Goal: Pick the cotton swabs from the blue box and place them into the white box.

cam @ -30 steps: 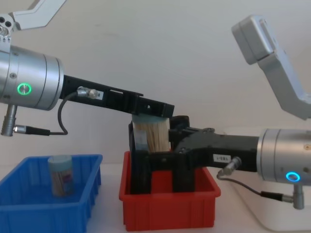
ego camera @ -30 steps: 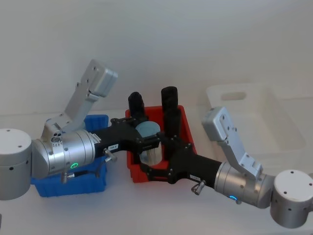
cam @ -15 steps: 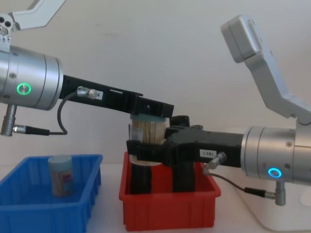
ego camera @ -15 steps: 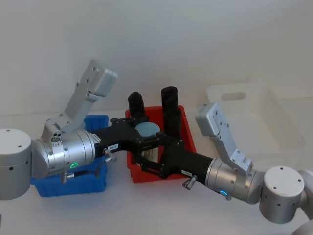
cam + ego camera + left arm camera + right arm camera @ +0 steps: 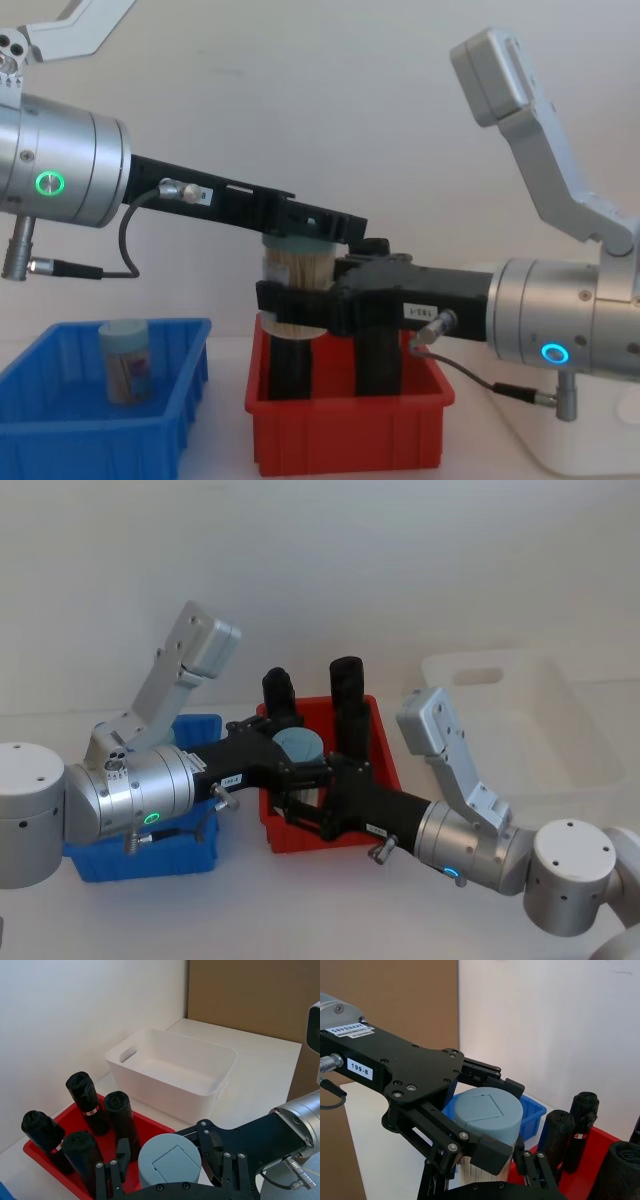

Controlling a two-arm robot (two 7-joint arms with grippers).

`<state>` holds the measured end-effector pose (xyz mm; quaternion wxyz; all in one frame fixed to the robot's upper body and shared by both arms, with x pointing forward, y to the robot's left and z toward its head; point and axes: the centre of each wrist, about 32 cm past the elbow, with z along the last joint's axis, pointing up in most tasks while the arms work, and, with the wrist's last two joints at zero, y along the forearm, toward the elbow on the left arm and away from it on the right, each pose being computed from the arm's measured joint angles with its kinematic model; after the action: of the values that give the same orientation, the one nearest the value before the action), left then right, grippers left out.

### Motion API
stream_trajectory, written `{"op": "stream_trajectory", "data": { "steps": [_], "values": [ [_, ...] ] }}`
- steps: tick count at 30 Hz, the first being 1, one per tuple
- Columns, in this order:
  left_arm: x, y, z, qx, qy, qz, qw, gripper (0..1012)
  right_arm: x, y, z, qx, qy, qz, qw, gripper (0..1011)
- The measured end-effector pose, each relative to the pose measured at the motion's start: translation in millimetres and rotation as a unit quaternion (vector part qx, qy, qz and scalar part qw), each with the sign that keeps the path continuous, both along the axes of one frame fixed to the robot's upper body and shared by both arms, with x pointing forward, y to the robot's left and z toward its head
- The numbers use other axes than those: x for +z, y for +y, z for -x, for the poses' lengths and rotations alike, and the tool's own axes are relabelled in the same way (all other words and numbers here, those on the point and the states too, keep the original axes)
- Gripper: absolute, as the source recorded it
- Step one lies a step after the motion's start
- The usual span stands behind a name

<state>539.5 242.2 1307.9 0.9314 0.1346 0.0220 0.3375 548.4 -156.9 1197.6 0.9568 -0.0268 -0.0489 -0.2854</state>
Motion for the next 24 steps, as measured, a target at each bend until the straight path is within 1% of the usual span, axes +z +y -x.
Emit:
{"op": "stream_trajectory", "data": {
  "steps": [2, 13, 20, 24],
  "values": [
    [0.0, 0.0, 0.0, 0.0, 0.0, 0.0, 1.0, 1003, -0.3, -0.5, 0.2, -0.002, 0.0, 0.0, 1.0, 650],
    [0.0, 0.0, 0.0, 0.0, 0.0, 0.0, 1.0, 999, -1.7, -5.9, 3.5, -0.015, 0.001, 0.0, 0.9999, 650],
    [0.0, 0.0, 0.0, 0.0, 0.0, 0.0, 1.0, 1000, -3.3, -14.1, 7.6, -0.037, 0.002, 0.0, 0.9993, 650],
    [0.0, 0.0, 0.0, 0.0, 0.0, 0.0, 1.0, 1000, -4.4, -22.4, 11.4, -0.058, 0.002, -0.002, 0.9983, 650]
  ]
}}
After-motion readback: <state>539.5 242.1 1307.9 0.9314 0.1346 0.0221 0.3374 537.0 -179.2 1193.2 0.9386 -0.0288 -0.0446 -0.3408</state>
